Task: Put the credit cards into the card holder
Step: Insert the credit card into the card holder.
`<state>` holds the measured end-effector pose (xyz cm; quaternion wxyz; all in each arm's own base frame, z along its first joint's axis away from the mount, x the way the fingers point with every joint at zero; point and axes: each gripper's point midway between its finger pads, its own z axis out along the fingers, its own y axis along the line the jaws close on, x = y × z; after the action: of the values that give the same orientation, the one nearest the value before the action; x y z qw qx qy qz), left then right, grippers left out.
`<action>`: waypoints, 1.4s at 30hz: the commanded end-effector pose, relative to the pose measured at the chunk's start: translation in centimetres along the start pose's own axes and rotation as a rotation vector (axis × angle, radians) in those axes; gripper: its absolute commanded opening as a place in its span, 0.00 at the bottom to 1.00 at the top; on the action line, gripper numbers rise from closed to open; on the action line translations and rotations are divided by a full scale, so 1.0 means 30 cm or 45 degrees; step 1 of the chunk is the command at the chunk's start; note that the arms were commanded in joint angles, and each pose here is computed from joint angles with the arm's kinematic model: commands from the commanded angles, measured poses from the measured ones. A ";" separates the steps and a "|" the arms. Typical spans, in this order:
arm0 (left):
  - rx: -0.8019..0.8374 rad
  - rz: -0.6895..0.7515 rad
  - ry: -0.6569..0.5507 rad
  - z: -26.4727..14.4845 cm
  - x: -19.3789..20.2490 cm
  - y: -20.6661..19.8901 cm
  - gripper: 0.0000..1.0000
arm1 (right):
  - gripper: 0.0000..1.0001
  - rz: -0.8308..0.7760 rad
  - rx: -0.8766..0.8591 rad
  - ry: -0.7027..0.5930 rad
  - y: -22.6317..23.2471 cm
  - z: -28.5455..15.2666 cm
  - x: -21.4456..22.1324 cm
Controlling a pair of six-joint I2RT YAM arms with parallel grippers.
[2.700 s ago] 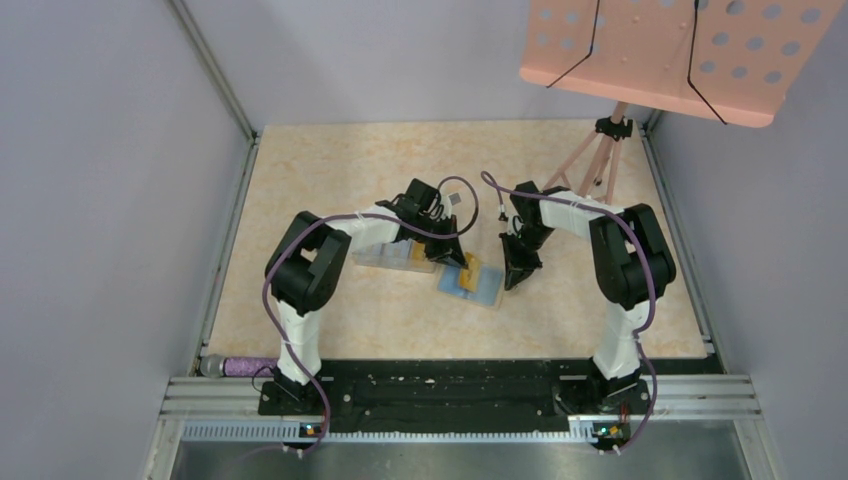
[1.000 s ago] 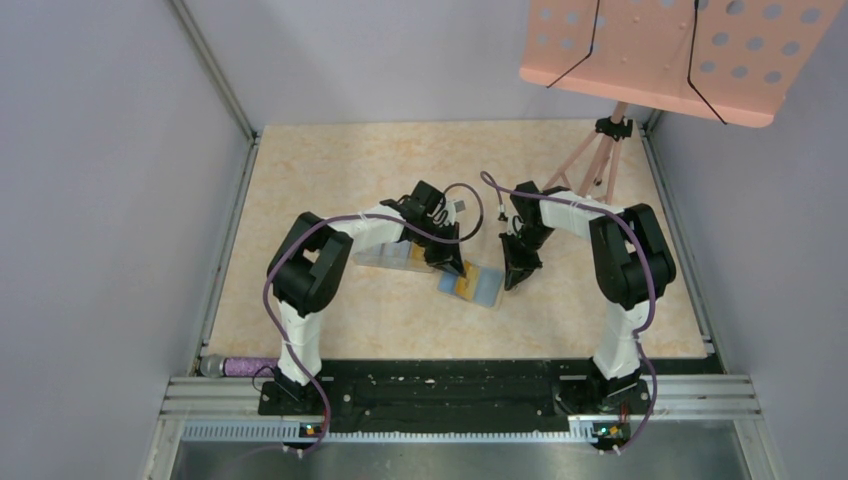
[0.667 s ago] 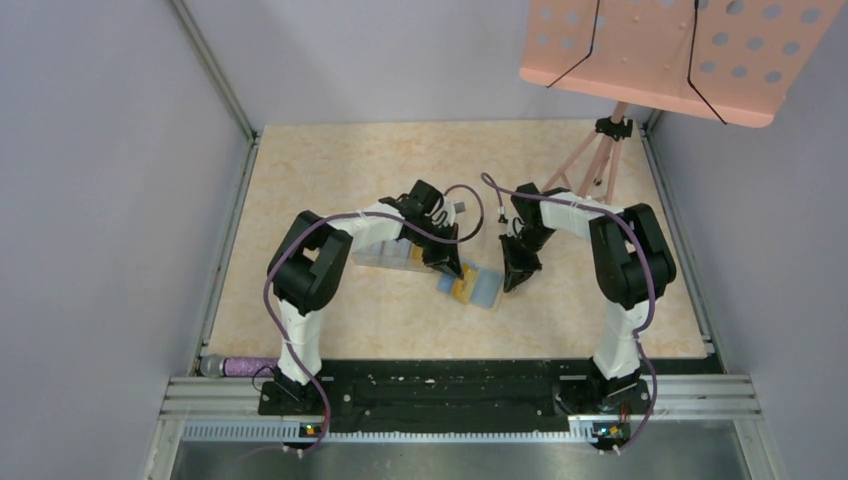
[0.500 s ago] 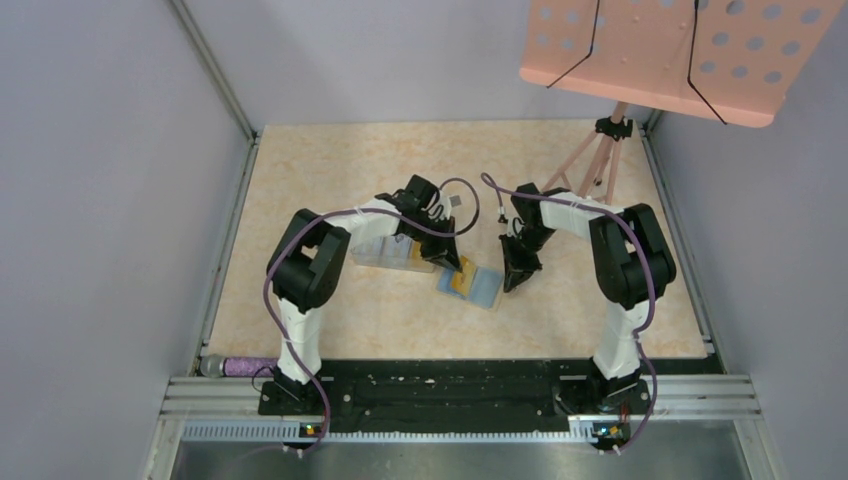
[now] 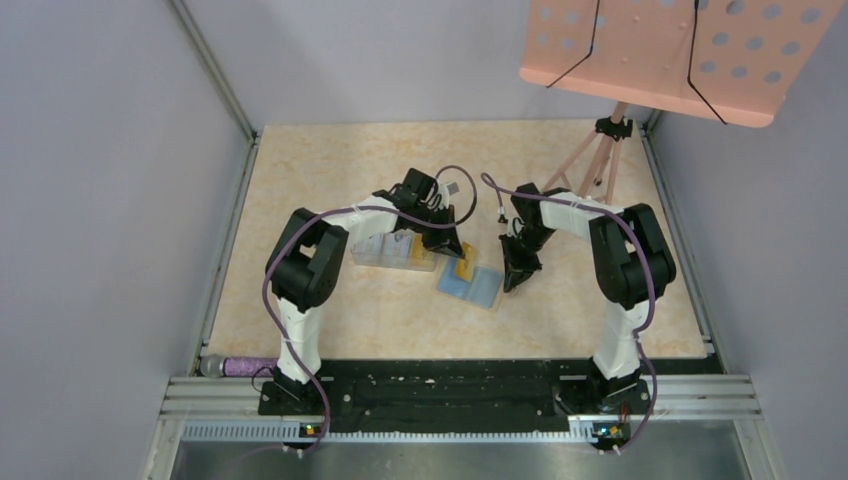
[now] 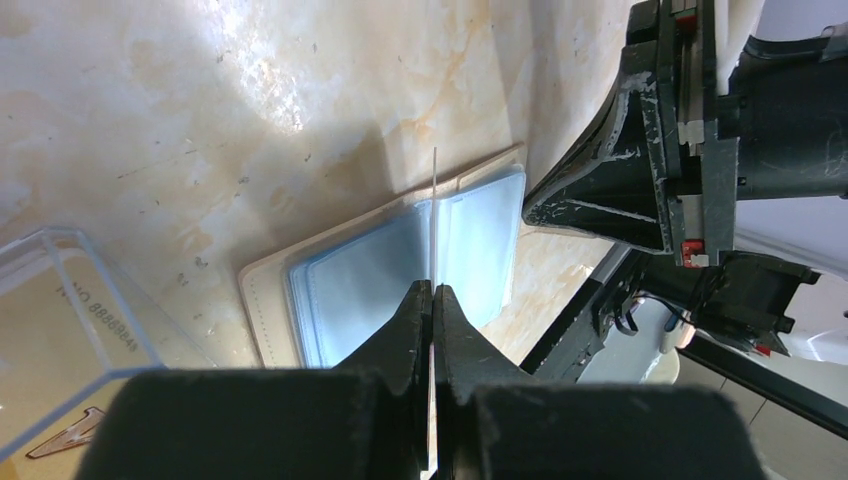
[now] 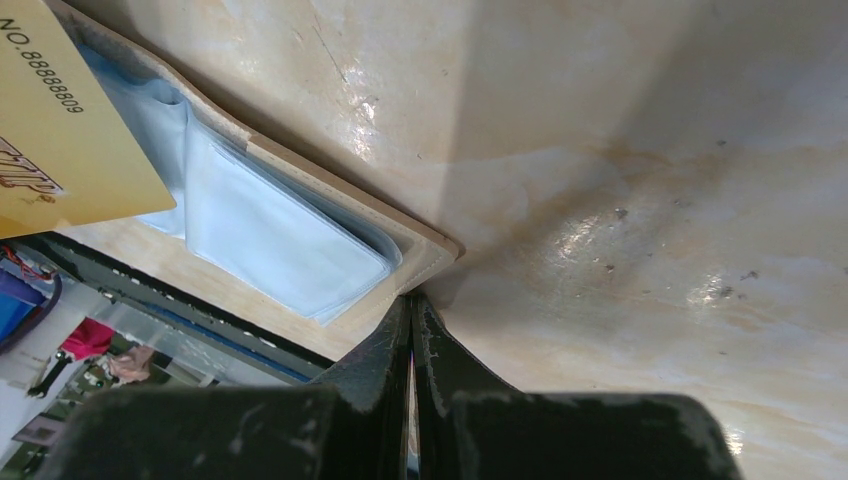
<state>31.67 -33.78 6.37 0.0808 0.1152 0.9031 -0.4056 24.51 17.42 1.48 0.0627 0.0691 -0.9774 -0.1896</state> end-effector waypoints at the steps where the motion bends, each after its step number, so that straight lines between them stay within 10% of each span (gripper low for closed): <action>1: 0.061 0.036 -0.064 -0.001 -0.057 -0.049 0.00 | 0.00 -0.008 0.053 0.076 -0.048 0.062 0.040; 42: -0.135 0.117 -0.097 -0.024 -0.044 -0.008 0.00 | 0.00 -0.013 0.049 0.079 -0.048 0.061 0.050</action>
<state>31.13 -34.13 5.27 0.0909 0.1227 0.9148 -0.3739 24.48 17.43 1.45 0.0632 0.0714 -0.9766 -0.1926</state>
